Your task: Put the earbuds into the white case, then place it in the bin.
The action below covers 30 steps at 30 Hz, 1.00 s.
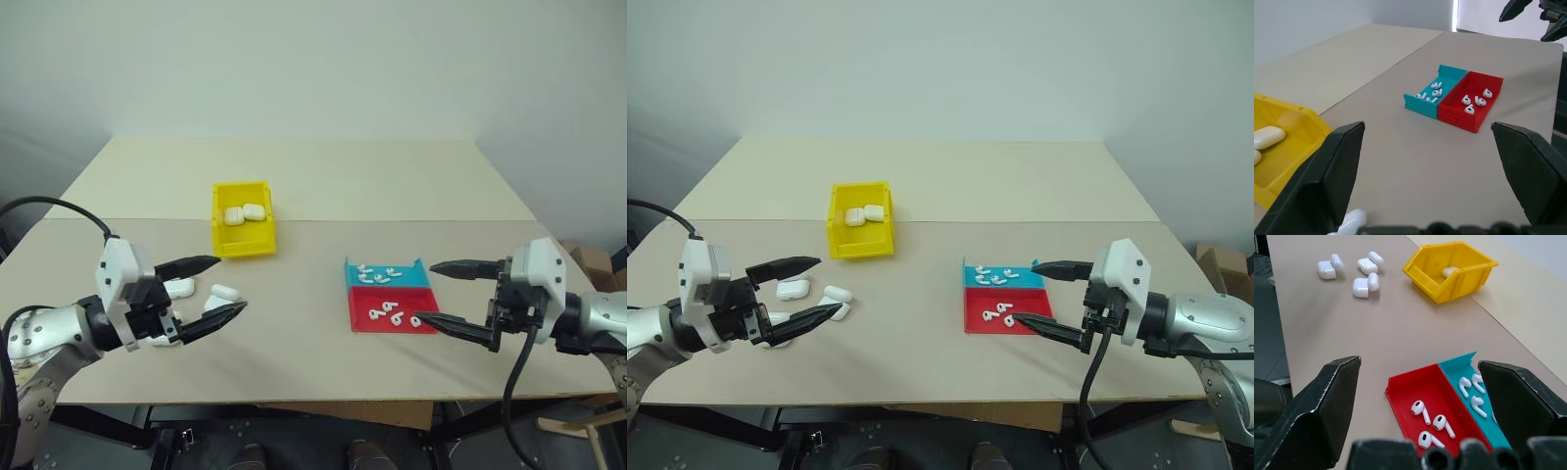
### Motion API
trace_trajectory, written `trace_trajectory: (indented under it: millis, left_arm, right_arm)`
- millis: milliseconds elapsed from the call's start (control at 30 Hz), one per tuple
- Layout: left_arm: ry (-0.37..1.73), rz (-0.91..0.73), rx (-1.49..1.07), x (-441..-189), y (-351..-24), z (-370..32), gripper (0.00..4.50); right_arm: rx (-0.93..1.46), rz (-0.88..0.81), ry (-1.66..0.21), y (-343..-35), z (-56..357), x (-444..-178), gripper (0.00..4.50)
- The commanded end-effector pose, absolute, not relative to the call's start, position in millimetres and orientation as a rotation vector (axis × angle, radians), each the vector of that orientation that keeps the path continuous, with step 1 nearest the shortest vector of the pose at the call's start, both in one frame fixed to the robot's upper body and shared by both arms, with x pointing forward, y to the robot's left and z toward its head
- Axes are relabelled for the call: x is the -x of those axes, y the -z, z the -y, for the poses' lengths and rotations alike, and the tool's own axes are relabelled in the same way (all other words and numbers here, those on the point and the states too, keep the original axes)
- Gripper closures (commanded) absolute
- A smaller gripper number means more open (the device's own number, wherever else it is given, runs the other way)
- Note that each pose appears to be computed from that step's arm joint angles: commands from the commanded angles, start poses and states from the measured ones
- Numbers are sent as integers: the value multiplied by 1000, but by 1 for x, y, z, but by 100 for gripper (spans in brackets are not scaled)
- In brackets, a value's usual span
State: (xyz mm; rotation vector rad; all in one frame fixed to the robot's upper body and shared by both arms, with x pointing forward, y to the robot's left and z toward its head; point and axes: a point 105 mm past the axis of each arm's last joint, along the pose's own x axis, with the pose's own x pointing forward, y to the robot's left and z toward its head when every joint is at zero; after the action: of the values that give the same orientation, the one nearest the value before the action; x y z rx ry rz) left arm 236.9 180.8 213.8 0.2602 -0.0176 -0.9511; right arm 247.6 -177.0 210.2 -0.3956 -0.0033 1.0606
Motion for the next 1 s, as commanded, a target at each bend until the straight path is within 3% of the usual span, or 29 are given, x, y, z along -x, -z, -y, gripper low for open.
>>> trace_trajectory:
  millis: [33, 333, 433, 533, 600, 733, 1000]
  left_arm:
    - [983, 36, -264, -232, -223, -179, 0]
    - [885, 7, -304, -239, -225, -180, 0]
    - [767, 69, -375, -245, -231, -179, 0]
    - [709, 15, -379, -251, -231, -181, 0]
    - [693, -69, -360, -254, -226, -183, 0]
    - [628, -406, -333, -261, -211, -195, 0]
    - [465, -507, -309, -291, -224, -199, 0]
  right_arm:
    - [420, 55, -1058, -222, 177, -243, 4]
    - [415, 57, -1050, -223, 178, -244, 4]
    - [409, 57, -1052, -222, 177, -245, 4]
    - [416, 67, -1055, -225, 175, -248, 4]
    - [414, 72, -1057, -227, 174, -249, 4]
    - [412, 73, -1055, -228, 174, -247, 4]
    - [379, 79, -1035, -224, 168, -242, 4]
